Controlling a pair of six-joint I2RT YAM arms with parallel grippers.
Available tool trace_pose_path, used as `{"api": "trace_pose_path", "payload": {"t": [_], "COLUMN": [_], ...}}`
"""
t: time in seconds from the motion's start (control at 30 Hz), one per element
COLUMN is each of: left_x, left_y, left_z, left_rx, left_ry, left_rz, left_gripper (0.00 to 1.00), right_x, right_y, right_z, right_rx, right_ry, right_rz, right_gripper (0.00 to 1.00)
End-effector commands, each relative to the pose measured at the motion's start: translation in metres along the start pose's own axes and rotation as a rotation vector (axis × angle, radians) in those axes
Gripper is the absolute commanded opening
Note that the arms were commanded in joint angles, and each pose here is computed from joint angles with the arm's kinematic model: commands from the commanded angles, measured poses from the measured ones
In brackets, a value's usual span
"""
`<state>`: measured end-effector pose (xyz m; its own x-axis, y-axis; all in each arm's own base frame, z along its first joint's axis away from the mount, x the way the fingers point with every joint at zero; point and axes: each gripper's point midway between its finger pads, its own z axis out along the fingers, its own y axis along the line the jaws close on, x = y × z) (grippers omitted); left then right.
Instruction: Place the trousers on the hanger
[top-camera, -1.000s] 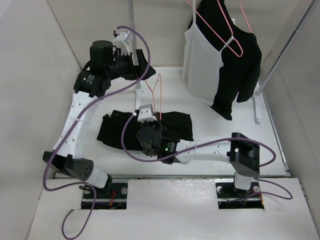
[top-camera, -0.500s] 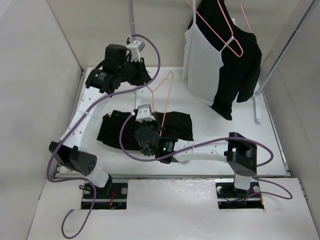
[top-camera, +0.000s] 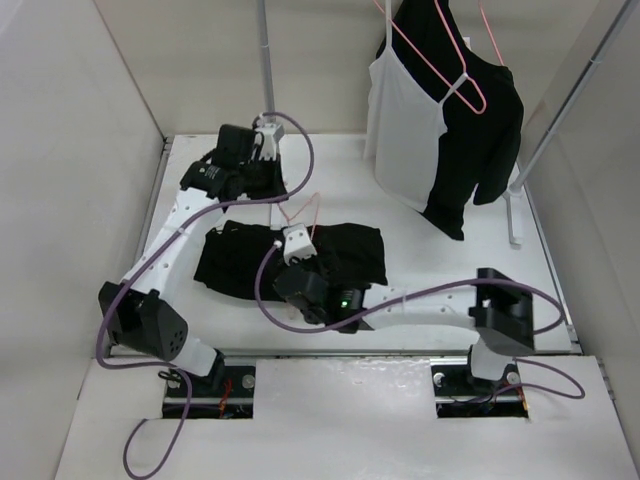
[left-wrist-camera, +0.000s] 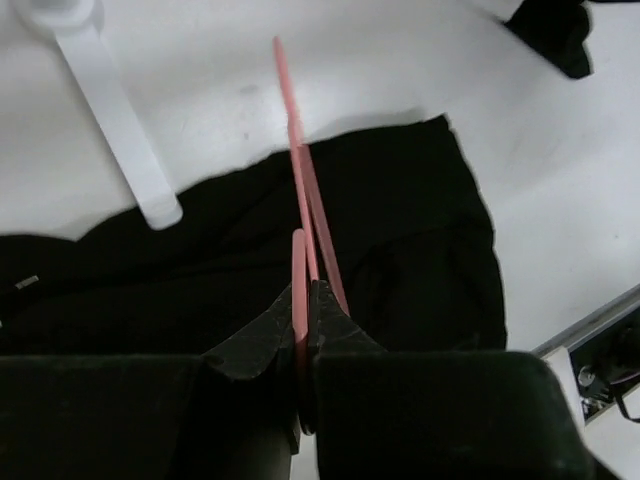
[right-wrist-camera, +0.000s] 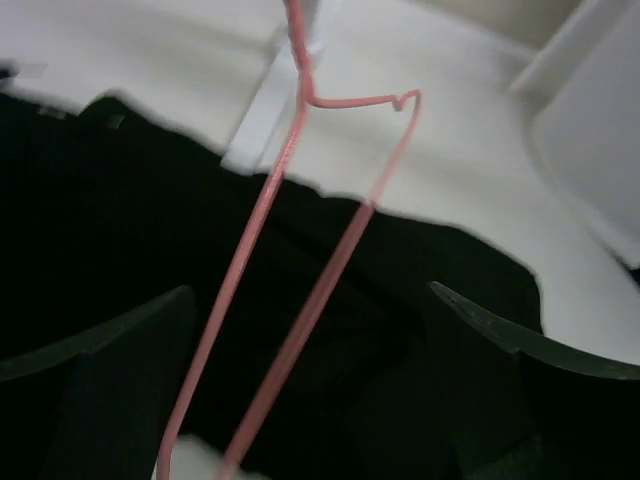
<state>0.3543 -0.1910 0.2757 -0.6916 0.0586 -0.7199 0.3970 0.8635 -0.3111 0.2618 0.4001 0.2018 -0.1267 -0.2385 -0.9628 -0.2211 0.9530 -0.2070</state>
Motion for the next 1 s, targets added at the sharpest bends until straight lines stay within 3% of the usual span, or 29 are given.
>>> {"api": "trace_pose_path", "payload": {"t": [0.0,0.13,0.23,0.33,0.47,0.63,0.8,0.87,0.97], "left_x": [0.03,0.055,0.076,0.077,0.069,0.071,0.111,0.126,0.13], "left_y": [0.038,0.048,0.055,0.054,0.063,0.069,0.063,0.061,0.056], "left_z": [0.004,0.007,0.006,-0.004,-0.021,-0.031,-0.018,-0.011,-0.004], "left_rx": [-0.042,-0.061,-0.084,-0.098,-0.178,-0.219,-0.22,-0.209,-0.185], "left_ry": [0.007,0.01,0.021,-0.048,-0.158,-0.23,-0.139,-0.082,-0.086], "left_rz": [0.008,-0.062,-0.128,-0.148,-0.2,-0.254,-0.317,-0.356,-0.404], "left_gripper": [0.0,0.0,0.0,0.0,0.0,0.0,0.0,0.0,0.0], "right_x": [-0.003,0.013,0.019,0.033,0.081,0.103,0.128,0.132,0.156], "right_y": [0.008,0.001,-0.029,-0.062,-0.107,-0.15,-0.162,-0.147,-0.128], "right_z": [-0.046,-0.09,-0.102,-0.089,-0.036,0.009,0.028,0.025,0.017], "right_rx": [-0.283,-0.493,-0.438,-0.396,-0.288,-0.177,-0.168,-0.203,-0.23], "right_ry": [0.123,0.24,0.292,0.355,0.536,0.576,0.621,0.645,0.717], "right_rz": [0.172,0.23,0.355,0.498,0.7,0.821,0.855,0.838,0.825], "right_gripper": [1.0,1.0,1.0,1.0,1.0,1.0,1.0,1.0,0.98]}}
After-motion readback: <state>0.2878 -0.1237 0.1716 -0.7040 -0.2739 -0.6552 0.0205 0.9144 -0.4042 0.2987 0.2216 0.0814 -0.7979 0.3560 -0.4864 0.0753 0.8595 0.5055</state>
